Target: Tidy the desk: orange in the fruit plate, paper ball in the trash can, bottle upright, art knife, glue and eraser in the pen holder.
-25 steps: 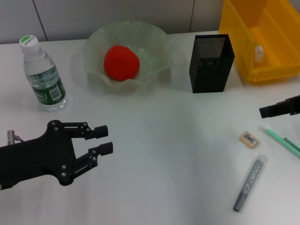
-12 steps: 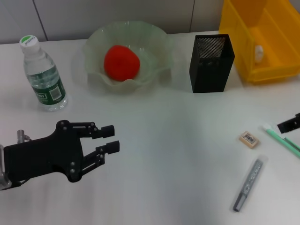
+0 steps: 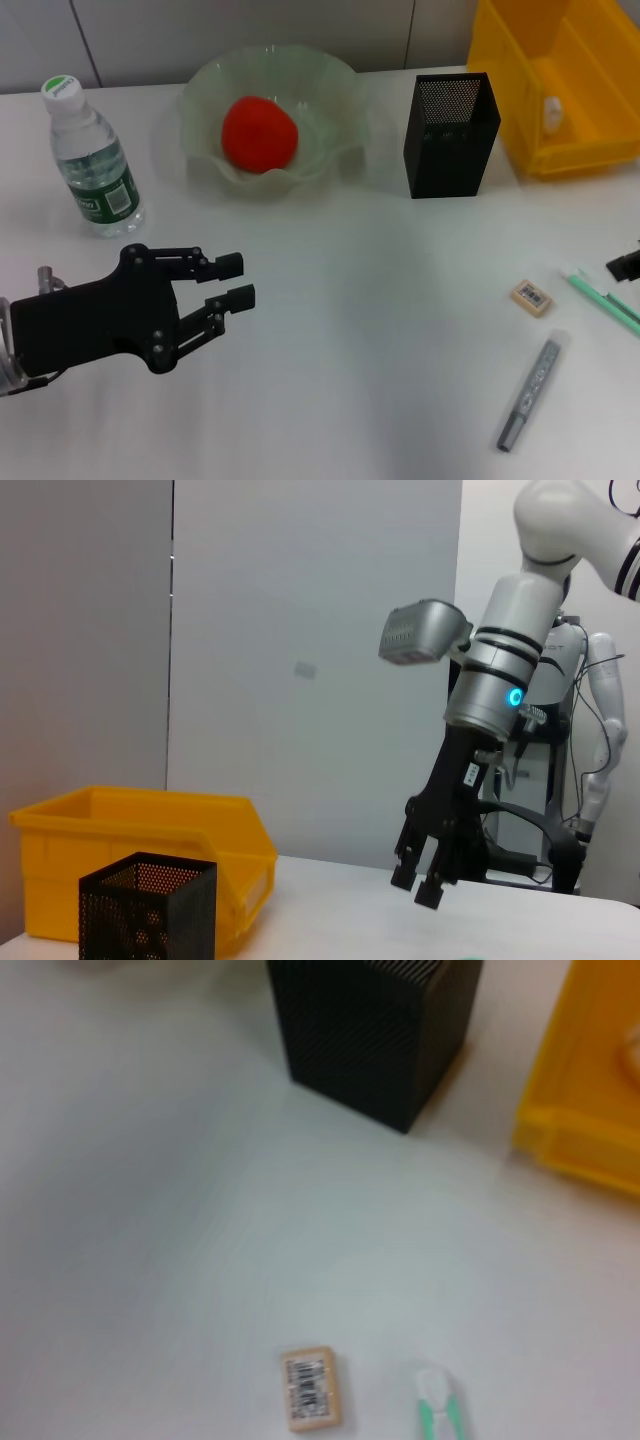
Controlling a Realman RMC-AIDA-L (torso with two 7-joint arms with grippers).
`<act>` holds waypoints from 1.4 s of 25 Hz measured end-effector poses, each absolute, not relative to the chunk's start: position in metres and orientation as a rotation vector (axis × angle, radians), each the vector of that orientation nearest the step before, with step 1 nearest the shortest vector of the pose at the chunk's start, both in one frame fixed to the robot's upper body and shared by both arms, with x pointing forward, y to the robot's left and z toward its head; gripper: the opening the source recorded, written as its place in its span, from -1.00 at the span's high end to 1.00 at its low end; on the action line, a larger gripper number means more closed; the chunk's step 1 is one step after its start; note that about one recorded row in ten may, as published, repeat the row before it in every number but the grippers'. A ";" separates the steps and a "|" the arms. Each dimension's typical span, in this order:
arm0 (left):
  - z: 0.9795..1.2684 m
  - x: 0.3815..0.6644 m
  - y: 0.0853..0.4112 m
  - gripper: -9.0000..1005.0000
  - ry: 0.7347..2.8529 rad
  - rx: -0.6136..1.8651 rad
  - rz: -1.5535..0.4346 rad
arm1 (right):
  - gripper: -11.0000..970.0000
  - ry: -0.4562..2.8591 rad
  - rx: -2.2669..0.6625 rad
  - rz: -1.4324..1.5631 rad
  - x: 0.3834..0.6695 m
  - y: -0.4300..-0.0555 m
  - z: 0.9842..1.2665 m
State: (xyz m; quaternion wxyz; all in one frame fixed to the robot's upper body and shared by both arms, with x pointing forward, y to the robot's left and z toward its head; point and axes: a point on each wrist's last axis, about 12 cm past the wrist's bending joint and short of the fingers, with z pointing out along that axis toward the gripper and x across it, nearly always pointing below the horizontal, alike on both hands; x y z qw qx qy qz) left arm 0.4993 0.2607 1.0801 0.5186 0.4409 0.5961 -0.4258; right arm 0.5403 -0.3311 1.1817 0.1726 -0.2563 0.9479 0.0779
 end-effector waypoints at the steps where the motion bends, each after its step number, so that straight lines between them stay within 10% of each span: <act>1: 1.080 0.500 0.260 0.40 1.431 1.058 -1.021 | -0.20 2.694 -0.737 0.241 0.542 -0.332 1.178; 18: 1.077 0.502 0.261 0.40 1.455 1.042 -0.998 | 0.27 2.700 -0.796 0.209 0.557 -0.338 1.157; 35: 1.076 0.505 0.261 0.39 1.469 1.037 -0.976 | 0.16 2.706 -0.812 0.225 0.570 -0.325 1.147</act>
